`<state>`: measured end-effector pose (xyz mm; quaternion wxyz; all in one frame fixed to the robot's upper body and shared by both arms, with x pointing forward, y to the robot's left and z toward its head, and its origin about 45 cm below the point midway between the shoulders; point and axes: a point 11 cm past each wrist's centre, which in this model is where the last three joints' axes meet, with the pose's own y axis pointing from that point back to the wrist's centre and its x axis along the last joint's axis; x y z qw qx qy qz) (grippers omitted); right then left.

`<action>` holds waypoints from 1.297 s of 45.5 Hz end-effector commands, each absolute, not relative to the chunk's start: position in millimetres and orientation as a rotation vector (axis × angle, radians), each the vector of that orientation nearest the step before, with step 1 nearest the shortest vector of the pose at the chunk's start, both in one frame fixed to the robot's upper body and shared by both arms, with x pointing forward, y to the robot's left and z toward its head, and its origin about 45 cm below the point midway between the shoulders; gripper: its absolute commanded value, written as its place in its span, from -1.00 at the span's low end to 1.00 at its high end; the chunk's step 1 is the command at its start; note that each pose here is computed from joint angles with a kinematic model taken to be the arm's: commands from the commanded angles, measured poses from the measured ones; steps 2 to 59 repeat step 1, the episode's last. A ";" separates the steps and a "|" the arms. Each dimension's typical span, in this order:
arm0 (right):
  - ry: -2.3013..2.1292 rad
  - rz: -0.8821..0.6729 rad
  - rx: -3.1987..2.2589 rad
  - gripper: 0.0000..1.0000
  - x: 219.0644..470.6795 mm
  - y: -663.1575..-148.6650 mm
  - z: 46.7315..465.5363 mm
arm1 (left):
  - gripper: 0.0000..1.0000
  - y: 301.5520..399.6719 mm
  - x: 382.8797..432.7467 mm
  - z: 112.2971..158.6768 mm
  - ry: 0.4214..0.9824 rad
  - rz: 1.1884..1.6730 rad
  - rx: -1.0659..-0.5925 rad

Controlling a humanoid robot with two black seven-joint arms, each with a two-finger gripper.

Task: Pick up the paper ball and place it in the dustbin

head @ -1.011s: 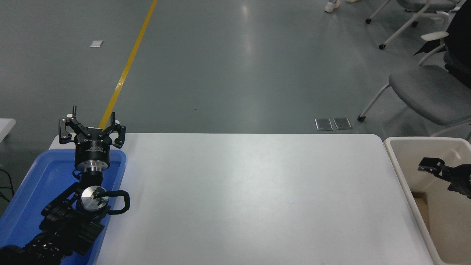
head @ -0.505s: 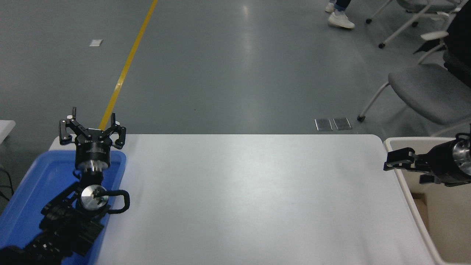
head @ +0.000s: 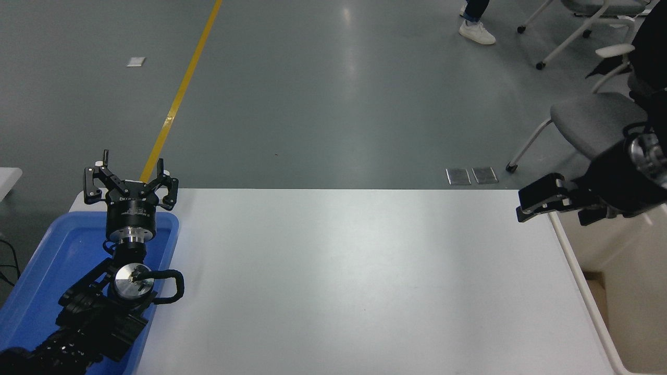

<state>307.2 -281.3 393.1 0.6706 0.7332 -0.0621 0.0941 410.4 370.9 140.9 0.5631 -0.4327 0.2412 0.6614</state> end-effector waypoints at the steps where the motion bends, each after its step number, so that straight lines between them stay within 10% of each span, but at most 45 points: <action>1: -0.064 0.229 1.646 1.00 301.1 -258.6 408.9 | 0.98 371.0 410.2 140.6 0.568 1.558 -1.018; 59: -0.064 0.229 1.646 1.00 301.1 -258.6 408.9 | 0.98 371.0 410.2 140.6 0.568 1.558 -1.018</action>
